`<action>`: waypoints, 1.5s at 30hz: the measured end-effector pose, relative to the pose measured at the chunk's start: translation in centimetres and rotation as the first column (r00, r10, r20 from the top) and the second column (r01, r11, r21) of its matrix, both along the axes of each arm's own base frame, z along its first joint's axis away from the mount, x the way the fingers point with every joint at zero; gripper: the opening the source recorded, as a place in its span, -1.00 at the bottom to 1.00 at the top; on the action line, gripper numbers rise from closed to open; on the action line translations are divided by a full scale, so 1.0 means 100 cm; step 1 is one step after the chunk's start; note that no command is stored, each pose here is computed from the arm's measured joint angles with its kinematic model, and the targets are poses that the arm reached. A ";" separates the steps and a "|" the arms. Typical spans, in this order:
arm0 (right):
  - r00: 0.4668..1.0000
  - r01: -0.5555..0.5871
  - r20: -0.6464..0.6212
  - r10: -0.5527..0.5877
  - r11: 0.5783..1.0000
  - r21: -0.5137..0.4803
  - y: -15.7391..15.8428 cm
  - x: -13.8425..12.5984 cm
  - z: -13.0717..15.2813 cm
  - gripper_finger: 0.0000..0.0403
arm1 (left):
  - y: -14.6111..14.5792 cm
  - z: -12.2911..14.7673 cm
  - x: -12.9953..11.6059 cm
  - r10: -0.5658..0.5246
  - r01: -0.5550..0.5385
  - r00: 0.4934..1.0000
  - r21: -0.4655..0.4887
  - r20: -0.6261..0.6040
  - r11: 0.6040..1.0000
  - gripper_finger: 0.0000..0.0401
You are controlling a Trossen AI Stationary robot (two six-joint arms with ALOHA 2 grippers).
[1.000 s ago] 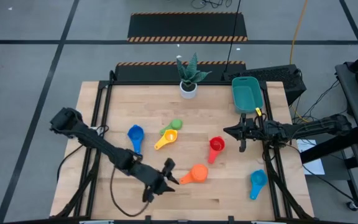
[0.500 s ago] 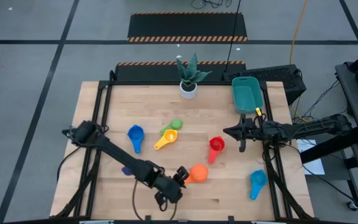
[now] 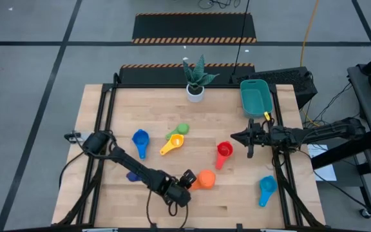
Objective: Nest measuring cups in basket
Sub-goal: Prepare the orange measuring cup
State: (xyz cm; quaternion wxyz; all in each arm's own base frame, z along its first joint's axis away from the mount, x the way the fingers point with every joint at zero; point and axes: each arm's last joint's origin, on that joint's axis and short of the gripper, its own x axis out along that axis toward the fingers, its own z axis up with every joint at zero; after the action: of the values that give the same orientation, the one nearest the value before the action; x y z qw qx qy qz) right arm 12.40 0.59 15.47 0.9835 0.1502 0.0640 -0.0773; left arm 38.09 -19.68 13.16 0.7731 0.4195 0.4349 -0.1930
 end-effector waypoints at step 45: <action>0.998 0.008 -0.064 -0.006 1.000 0.022 0.000 0.002 -0.007 -1.00 | 0.025 0.142 -0.057 0.194 -0.146 0.974 -0.322 0.121 0.935 -0.95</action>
State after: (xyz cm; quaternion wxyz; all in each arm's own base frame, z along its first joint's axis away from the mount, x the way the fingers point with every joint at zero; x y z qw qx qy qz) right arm 12.59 0.61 14.77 0.9790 0.1588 0.0956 -0.0848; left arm 32.36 -17.22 27.35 0.8738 0.2667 0.3744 -0.1590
